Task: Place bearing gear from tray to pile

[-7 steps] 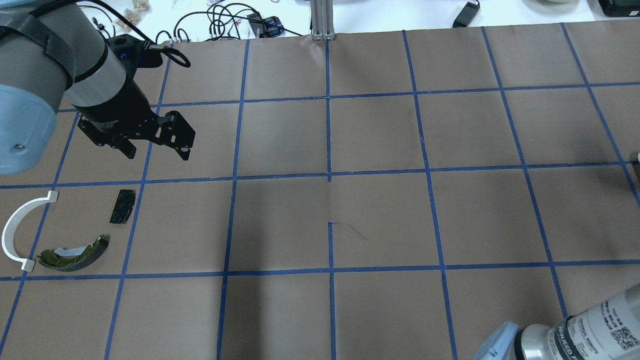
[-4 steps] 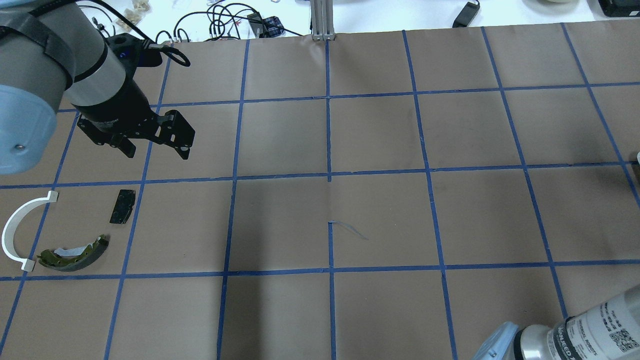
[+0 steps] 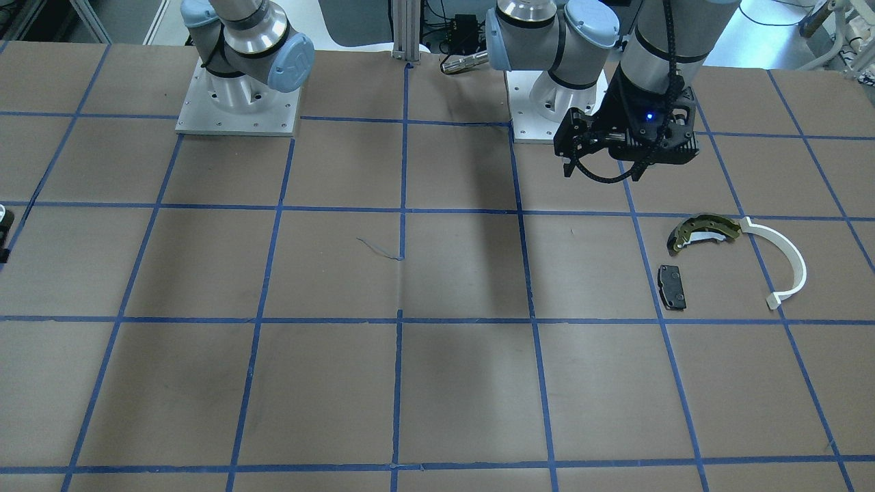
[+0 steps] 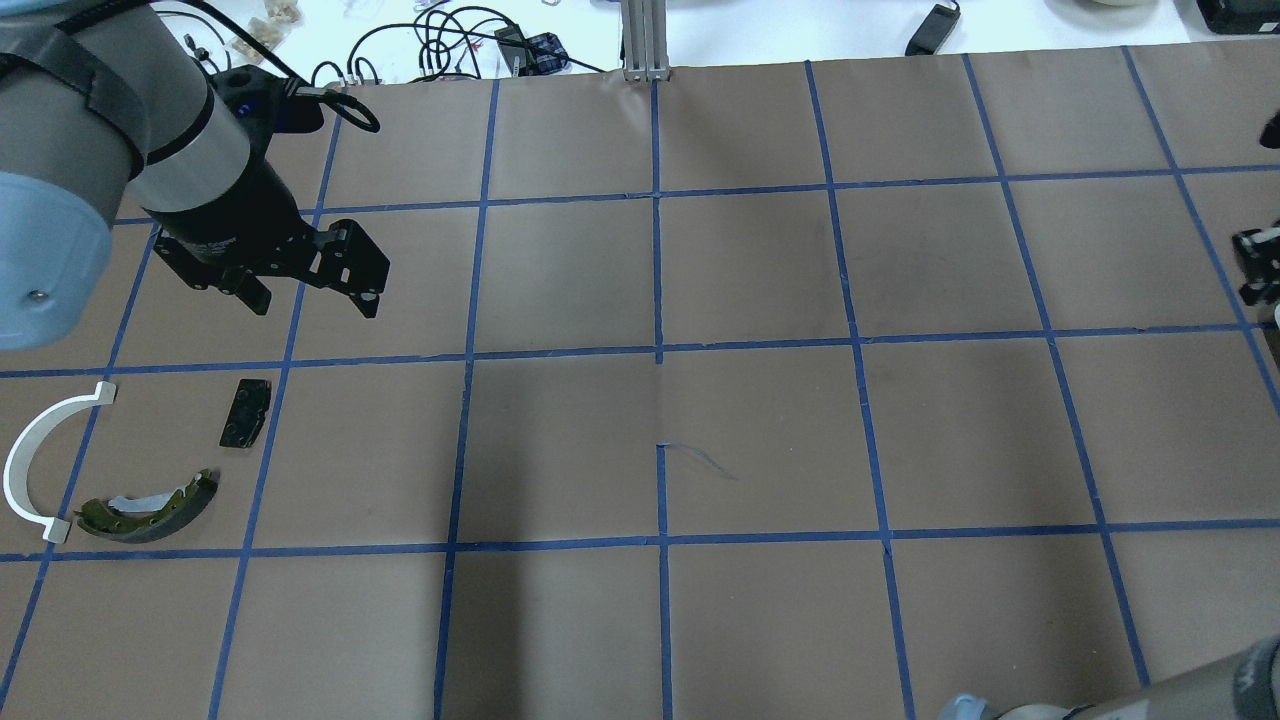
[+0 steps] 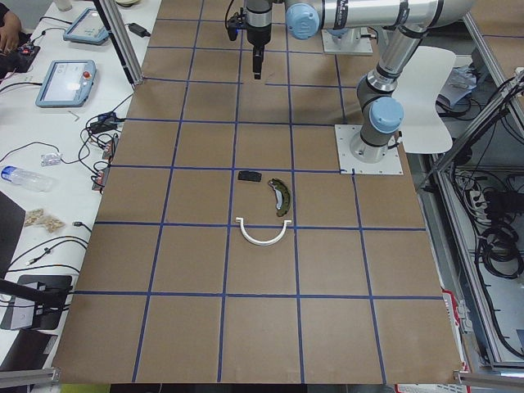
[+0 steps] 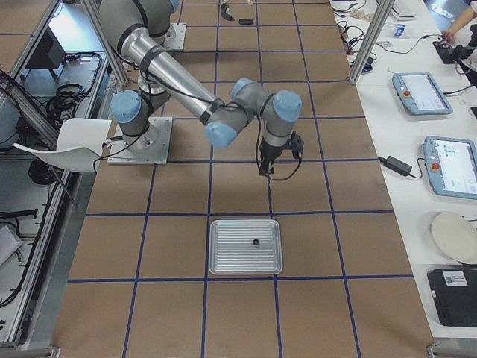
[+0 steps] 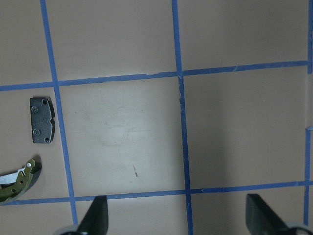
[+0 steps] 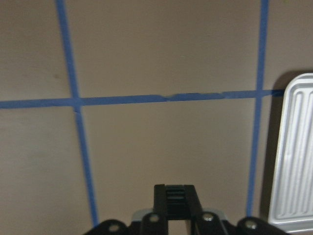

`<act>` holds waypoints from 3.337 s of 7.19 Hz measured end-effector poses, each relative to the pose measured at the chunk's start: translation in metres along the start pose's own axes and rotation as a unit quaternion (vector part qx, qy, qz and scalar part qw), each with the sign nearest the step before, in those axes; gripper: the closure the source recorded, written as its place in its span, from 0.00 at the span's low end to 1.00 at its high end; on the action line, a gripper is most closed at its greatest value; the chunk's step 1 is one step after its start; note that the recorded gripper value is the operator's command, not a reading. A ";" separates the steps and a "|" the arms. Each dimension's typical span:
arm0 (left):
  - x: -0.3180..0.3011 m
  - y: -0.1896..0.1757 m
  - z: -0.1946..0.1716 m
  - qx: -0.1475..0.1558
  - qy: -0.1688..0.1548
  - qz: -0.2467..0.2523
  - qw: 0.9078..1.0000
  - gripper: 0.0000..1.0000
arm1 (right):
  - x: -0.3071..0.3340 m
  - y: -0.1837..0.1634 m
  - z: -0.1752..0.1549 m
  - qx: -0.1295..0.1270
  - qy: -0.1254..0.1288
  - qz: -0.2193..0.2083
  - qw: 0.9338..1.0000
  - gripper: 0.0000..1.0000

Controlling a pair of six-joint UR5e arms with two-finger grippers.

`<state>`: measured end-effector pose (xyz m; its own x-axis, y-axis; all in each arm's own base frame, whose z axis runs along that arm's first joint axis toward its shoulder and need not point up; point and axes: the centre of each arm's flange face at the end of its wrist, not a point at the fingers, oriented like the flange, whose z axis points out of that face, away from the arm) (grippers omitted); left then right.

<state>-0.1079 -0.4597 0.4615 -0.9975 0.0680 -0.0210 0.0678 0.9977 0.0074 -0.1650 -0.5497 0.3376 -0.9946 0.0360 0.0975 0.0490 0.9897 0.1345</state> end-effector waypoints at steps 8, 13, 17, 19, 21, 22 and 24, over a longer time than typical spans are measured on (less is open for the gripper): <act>-0.004 -0.018 0.016 -0.001 0.003 0.001 1.000 0.00 | -0.562 0.078 0.053 0.019 -0.047 0.211 0.976 0.90; 0.001 -0.032 0.065 -0.009 0.027 0.002 1.000 0.00 | -0.588 0.072 0.070 0.069 -0.080 0.145 0.984 0.00; 0.018 -0.028 0.115 -0.004 0.046 0.009 0.999 0.00 | -0.463 0.005 0.027 0.093 -0.064 -0.046 0.993 0.00; 0.044 -0.037 0.139 0.009 0.050 0.024 0.998 0.00 | -0.343 -0.022 0.003 0.071 -0.055 -0.081 0.993 0.00; 0.083 -0.044 0.180 0.028 0.052 0.043 0.997 0.00 | -0.204 -0.036 -0.008 0.062 -0.054 -0.083 0.993 0.00; 0.106 -0.046 0.200 0.034 0.053 0.055 0.997 0.00 | -0.131 -0.036 -0.006 0.061 -0.054 -0.073 0.994 0.00; 0.144 -0.048 0.235 0.041 0.051 0.082 0.994 0.00 | 0.002 -0.020 0.010 0.058 -0.055 -0.031 0.996 0.00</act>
<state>-0.2497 -0.4966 0.2229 -0.9694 0.2334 0.0758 0.2275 0.9706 -0.0791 -0.1688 -0.5683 0.3248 -0.9997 -0.0180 -0.0168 -0.0183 0.9996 0.0217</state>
